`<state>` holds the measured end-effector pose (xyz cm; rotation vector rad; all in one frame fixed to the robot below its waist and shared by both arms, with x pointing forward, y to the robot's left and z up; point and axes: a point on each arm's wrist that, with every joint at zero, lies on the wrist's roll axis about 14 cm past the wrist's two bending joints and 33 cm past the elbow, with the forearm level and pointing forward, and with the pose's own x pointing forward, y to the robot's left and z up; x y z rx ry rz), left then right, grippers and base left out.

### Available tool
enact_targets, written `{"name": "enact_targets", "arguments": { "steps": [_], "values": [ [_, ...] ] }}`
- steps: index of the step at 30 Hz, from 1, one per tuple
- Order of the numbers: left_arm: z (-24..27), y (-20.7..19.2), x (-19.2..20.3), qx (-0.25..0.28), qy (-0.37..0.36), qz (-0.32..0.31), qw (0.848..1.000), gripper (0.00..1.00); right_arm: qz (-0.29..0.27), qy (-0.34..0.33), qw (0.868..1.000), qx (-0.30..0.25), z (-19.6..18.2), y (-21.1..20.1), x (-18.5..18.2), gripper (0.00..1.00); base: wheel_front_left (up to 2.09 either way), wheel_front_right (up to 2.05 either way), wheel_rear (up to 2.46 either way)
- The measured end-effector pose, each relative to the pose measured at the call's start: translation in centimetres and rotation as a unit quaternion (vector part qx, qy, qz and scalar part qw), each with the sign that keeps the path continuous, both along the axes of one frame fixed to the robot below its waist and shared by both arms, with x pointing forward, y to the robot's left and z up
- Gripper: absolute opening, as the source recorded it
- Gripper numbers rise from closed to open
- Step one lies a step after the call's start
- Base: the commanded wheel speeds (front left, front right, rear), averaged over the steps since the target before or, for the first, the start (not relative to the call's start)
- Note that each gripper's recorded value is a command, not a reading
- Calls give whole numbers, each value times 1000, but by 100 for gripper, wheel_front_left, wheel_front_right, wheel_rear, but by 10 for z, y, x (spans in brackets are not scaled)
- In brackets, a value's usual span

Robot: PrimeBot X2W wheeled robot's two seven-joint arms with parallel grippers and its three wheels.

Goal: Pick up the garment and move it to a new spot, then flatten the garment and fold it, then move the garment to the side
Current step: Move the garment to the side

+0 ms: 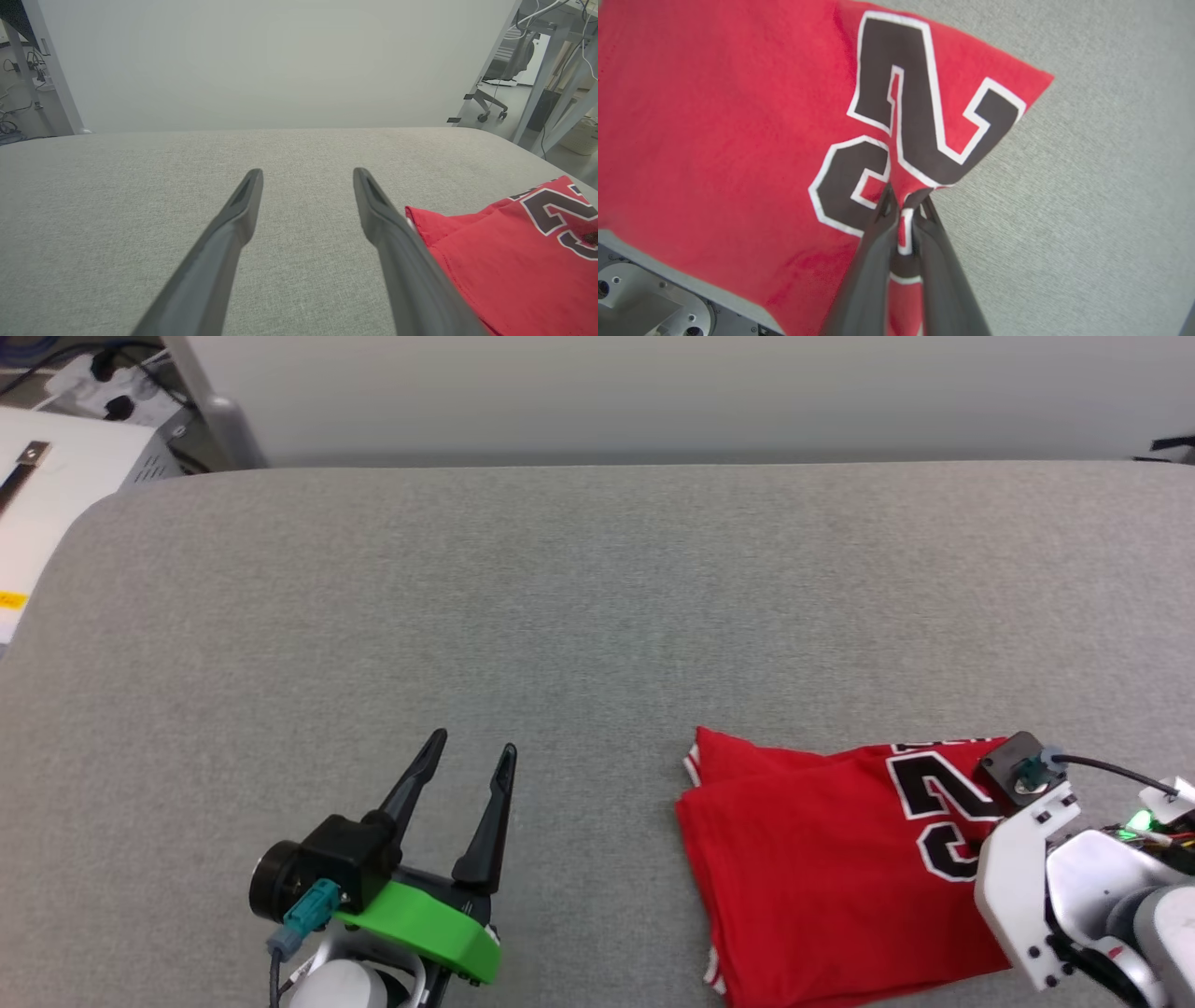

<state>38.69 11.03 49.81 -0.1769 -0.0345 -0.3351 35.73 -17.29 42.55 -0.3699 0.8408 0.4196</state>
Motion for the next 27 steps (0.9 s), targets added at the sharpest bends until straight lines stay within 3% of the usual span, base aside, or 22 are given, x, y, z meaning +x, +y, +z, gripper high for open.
{"name": "enact_targets", "arguments": {
  "steps": [6,7,12,27],
  "values": [
    [4,-47,3,-11,-6,-71,997,100,-21,-20,995,-90,19,-73,-9,0,0,0,0],
    [6,-76,4,-16,-12,-114,993,100,-43,-27,990,-132,29,-114,-13,0,0,0,0],
    [15,-115,15,-25,-32,-176,984,100,-92,-19,979,-183,35,-178,-23,0,0,0,0],
    [-4,-159,64,-43,-53,-261,963,100,-247,-51,937,-242,27,-315,-5,0,0,0,0]
  ]
}}
